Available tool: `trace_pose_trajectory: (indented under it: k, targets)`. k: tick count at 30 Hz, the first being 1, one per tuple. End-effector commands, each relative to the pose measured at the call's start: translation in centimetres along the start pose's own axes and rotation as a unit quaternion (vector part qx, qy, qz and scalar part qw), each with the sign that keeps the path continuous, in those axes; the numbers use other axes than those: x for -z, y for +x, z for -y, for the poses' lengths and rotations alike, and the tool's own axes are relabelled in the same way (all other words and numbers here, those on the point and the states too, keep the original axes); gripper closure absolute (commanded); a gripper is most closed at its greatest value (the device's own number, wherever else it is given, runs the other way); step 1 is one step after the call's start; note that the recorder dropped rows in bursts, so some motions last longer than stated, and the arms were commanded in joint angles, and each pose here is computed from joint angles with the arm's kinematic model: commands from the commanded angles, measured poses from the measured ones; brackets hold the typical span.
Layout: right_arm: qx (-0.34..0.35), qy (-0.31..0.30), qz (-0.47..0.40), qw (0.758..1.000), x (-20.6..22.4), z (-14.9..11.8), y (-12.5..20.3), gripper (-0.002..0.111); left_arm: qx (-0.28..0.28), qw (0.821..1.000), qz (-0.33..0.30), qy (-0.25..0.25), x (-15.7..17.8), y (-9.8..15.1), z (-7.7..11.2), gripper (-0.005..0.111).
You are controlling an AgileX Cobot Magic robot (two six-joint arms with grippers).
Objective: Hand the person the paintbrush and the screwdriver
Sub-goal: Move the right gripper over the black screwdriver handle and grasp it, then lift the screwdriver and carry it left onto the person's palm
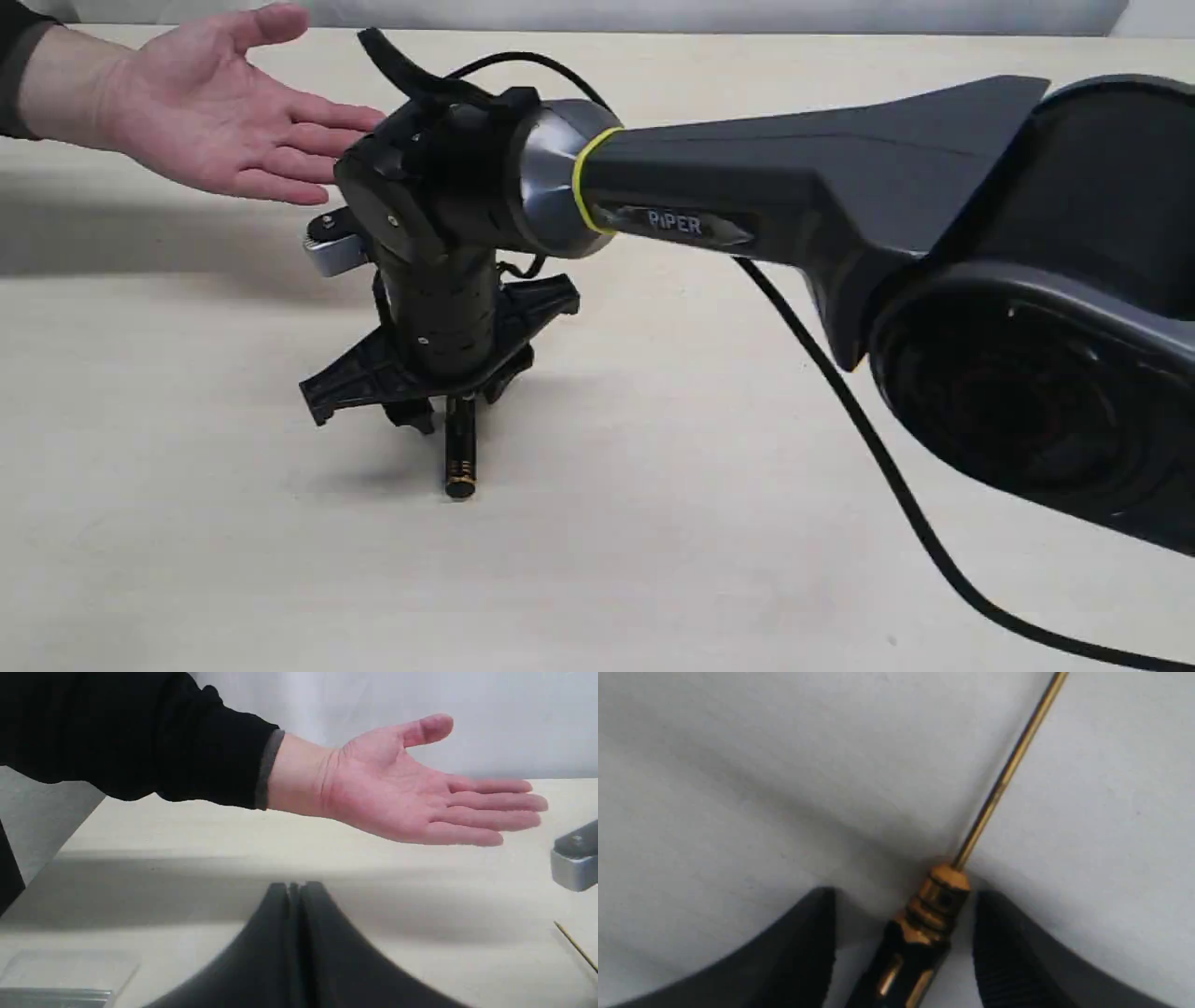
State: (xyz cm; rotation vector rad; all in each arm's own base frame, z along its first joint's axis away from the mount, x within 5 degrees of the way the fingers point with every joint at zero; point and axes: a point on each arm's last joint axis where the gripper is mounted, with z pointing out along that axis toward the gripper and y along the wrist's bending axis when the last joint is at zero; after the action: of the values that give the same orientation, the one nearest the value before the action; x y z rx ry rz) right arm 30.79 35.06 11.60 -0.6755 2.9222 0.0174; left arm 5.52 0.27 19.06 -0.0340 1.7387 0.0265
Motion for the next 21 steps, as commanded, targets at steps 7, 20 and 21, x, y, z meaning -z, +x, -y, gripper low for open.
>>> trace_pose_trajectory:
  k: [7, 20, 21]
  targets:
    - [0.032, 0.012, -0.018, 0.999, 0.1, 0.3, 0.3, 0.100, 0.000, 1.000, 0.003, 0.004, 0.0, 0.0, 0.0, 0.107]
    - [0.053, -0.006, 0.034, 0.998, 10.7, 1.4, 0.8, 0.104, 0.002, 1.000, 0.003, 0.005, 0.0, 0.0, 0.1, 0.107]
    - [0.051, -0.016, 0.054, 0.997, 12.4, 1.5, 0.9, 0.104, 0.002, 1.000, 0.003, 0.005, 0.0, 0.0, 0.1, 0.107]
